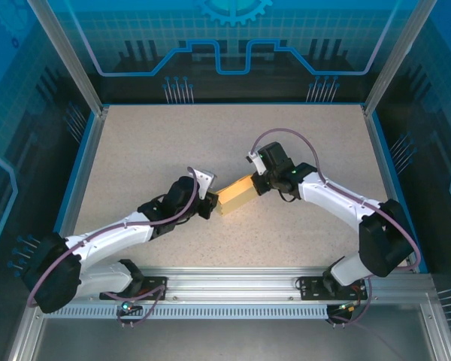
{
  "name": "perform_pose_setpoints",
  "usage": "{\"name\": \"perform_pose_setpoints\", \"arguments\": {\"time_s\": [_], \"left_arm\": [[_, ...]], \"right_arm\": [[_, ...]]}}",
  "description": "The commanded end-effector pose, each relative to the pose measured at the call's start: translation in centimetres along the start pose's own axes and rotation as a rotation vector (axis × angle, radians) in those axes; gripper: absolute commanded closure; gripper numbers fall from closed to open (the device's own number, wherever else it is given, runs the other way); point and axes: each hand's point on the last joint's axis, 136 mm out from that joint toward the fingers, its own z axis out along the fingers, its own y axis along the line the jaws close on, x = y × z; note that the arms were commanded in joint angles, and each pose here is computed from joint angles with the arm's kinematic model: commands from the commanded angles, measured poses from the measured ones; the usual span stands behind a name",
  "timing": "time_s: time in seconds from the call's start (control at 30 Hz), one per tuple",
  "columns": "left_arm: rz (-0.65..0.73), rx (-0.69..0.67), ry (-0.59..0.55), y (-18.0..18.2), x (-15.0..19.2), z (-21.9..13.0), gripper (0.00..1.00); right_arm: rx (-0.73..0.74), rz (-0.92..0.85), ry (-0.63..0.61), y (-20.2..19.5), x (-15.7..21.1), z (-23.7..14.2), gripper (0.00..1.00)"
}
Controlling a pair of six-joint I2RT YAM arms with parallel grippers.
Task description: Fold the paper box
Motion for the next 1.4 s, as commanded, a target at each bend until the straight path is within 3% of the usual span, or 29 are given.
{"name": "perform_pose_setpoints", "arguments": {"time_s": [0.0, 0.87, 1.37], "left_arm": [[-0.091, 0.042, 0.002, -1.2, -1.0, -0.2, 0.88], [-0.545, 0.073, -0.054, -1.4, -1.8, 0.8, 0.89], [-0.538, -0.04, -0.123, -2.0, -0.8, 1.9, 0.9]], "right_arm": [[0.006, 0.006, -0.017, 0.4, 0.3, -0.5, 1.0], [-0.01, 0.011, -0.014, 1.2, 1.3, 0.1, 1.0], [-0.015, 0.013, -0.021, 1.4, 1.4, -0.1, 1.0]]}}
